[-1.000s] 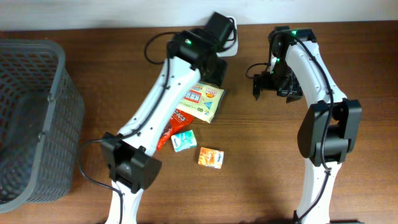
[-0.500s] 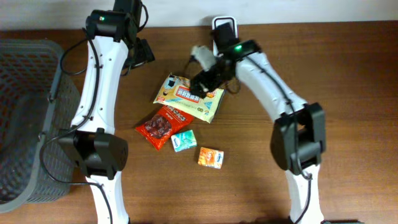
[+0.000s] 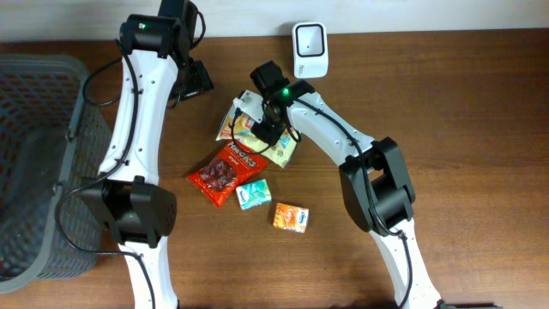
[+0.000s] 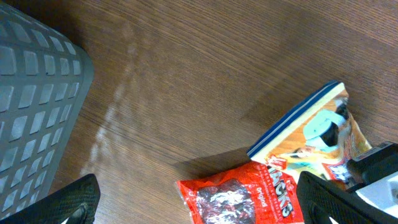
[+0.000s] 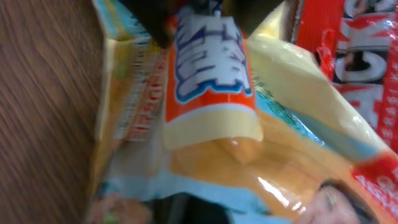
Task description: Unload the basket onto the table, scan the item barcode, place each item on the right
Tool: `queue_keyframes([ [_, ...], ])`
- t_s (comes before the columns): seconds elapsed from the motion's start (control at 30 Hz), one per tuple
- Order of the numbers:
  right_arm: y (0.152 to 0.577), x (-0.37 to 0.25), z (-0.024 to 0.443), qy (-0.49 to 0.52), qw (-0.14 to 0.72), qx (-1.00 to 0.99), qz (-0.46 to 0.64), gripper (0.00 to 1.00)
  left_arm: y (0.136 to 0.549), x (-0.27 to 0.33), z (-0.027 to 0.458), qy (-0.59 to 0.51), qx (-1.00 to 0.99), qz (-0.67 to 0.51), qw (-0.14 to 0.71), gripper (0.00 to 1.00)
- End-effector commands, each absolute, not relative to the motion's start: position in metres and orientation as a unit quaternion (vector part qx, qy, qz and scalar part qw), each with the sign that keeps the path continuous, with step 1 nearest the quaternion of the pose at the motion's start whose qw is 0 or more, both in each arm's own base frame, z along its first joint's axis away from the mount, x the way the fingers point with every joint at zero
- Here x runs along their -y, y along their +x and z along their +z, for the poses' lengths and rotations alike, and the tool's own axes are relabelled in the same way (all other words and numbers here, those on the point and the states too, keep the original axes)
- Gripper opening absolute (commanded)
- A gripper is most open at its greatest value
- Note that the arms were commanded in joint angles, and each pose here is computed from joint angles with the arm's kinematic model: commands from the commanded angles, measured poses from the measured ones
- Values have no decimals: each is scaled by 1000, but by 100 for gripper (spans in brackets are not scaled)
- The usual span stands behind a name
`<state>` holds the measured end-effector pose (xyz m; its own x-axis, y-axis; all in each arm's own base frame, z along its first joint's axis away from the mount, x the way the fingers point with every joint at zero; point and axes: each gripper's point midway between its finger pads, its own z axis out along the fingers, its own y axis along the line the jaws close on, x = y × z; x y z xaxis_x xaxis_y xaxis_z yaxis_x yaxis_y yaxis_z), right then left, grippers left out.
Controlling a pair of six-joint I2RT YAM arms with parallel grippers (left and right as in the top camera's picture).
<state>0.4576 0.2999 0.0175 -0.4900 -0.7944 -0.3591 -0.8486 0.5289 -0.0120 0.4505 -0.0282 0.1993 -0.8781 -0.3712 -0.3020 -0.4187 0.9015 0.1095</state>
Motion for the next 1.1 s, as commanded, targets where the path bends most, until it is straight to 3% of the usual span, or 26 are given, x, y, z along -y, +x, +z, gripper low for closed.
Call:
queue_keyframes([
  [0.0, 460, -286, -3, -415, 139, -898, 48, 4, 450, 23, 194, -215, -963, 94, 132, 99],
  [0.1, 487, -279, 33, -332, 175, -926, 41, 4, 451, 22, 194, -215, -962, 99, 134, 99],
  [0.27, 565, -209, 152, -139, 287, -945, 70, 4, 451, 22, 194, -215, -962, 98, 134, 99],
  [0.37, 614, -164, 182, -88, 371, -922, 71, 4, 451, 22, 194, -215, -962, 98, 134, 99],
  [0.47, 633, -156, 195, -72, 414, -904, 77, 4, 451, 22, 194, -215, -962, 98, 134, 99],
  [0.63, 633, -155, 151, -71, 392, -914, 73, 4, 451, 22, 195, -216, -962, 98, 136, 99],
  [0.73, 635, -122, 178, -39, 413, -910, 23, 4, 451, 22, 195, -216, -962, 98, 136, 99],
  [0.87, 603, 26, 253, 138, 422, -896, -24, 4, 451, 23, 194, -215, -963, 94, 134, 99],
  [1.07, 482, 261, 182, 374, 255, -886, -101, 4, 451, 24, 194, -215, -963, 91, 133, 99],
])
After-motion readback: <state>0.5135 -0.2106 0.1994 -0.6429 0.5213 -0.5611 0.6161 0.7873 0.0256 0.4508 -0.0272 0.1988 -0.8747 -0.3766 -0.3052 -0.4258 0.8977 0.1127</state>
